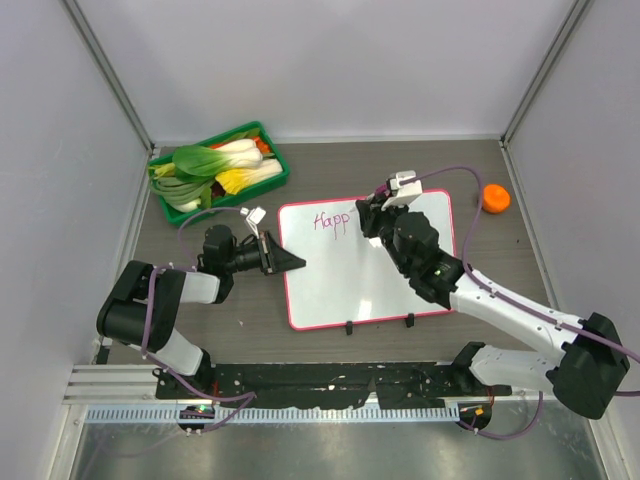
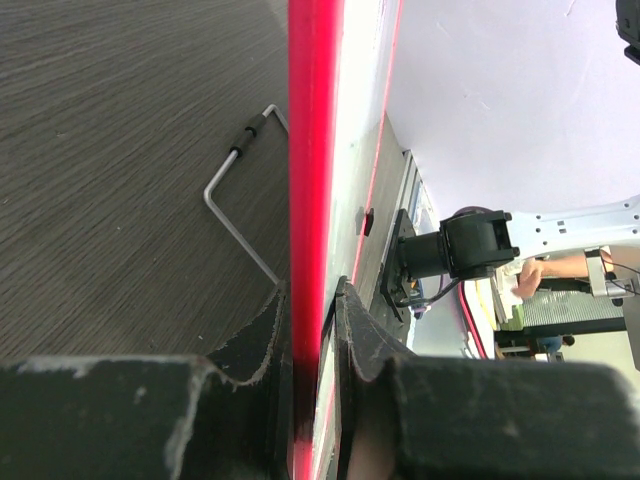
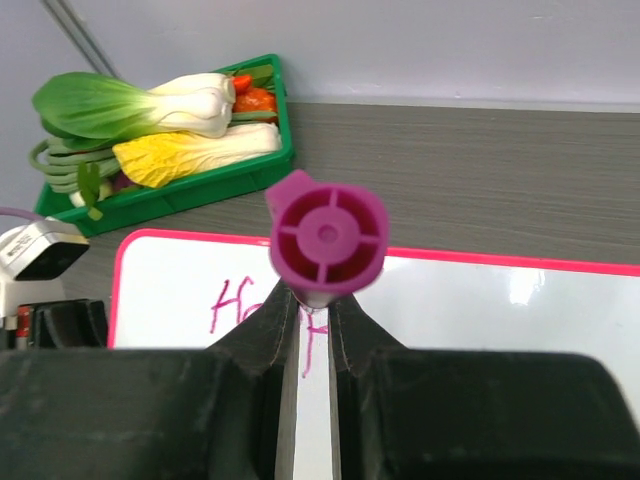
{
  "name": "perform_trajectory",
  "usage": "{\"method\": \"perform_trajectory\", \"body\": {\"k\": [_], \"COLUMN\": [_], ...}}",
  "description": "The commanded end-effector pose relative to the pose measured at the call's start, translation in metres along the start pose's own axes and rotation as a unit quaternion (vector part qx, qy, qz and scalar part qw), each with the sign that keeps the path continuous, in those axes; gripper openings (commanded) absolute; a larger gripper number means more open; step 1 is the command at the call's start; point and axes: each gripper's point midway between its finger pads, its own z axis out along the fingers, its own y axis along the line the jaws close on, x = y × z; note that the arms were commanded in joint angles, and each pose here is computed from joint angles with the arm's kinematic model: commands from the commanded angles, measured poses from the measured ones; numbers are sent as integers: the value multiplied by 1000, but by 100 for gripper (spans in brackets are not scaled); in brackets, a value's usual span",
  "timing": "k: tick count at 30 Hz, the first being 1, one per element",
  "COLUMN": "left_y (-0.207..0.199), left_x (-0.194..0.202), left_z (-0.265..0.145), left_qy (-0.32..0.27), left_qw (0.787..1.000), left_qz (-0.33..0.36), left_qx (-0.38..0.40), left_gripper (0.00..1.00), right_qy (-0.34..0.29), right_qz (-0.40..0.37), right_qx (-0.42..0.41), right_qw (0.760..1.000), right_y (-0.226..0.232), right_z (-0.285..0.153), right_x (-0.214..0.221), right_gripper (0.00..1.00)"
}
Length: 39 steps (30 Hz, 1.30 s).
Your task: Write a sentence on the whiteboard
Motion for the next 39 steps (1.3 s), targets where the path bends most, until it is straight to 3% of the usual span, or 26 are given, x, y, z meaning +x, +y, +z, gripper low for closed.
{"method": "perform_trajectory", "body": {"k": [1, 39], "left_y": [40, 39], "left_x": [22, 23], "left_z": [2, 2], "left_qy": [15, 16], "left_qw": [997, 997], "left_qz": [-8, -7], "left_qx": [-76, -75], "left_gripper": [0, 0], "right_qy": [-31, 19], "right_qz": [-14, 29], "right_qx": [33, 25], "right_qw": [999, 999], "right_y": [-7, -21], "right_z": [6, 24], "right_x": [-23, 22], "right_gripper": [1, 1]}}
